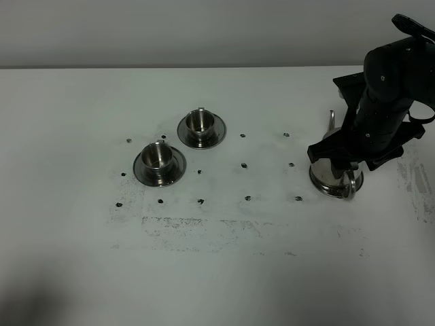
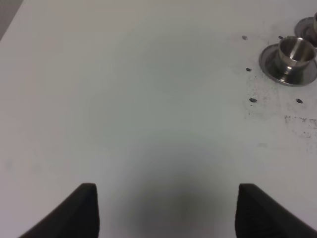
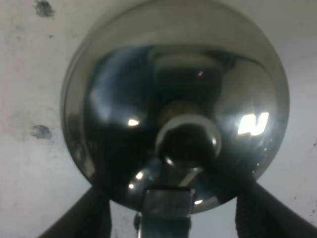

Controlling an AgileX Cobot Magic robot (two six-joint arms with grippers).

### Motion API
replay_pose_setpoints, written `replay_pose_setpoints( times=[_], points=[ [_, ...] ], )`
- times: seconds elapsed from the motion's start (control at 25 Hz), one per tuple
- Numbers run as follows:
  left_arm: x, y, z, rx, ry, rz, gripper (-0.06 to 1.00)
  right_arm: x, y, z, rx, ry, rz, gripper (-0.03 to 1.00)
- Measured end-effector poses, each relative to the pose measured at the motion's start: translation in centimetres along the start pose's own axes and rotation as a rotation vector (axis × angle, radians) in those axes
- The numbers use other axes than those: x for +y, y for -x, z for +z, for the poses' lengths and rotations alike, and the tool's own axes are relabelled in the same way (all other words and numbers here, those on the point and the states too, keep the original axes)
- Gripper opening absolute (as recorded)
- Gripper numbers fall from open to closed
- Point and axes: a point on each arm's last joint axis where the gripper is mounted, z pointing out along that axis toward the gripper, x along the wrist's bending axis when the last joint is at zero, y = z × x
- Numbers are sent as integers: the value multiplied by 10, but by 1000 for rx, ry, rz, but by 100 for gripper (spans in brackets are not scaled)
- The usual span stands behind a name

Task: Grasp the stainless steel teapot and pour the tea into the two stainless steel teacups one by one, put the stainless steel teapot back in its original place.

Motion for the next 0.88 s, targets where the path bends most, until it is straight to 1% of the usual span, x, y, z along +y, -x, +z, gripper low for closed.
replay_pose_setpoints(
  times=[0.36,0.48,0.6,0.68,0.76,0.88],
  points=[
    [0,0,0,0,0,0,56,2,-1,14,-2,-20,-3,52],
    [0,0,0,0,0,0,56,3,-2,16,0,-12,-1,52],
    [0,0,0,0,0,0,56,3,-2,16,1,-6,7,50],
    [0,0,0,0,0,0,56,3,-2,16,2,-6,15,44],
    [0,0,0,0,0,0,56,3,-2,16,2,-6,20,37],
    [0,0,0,0,1,0,56,3,-2,16,2,-6,18,19]
  ],
)
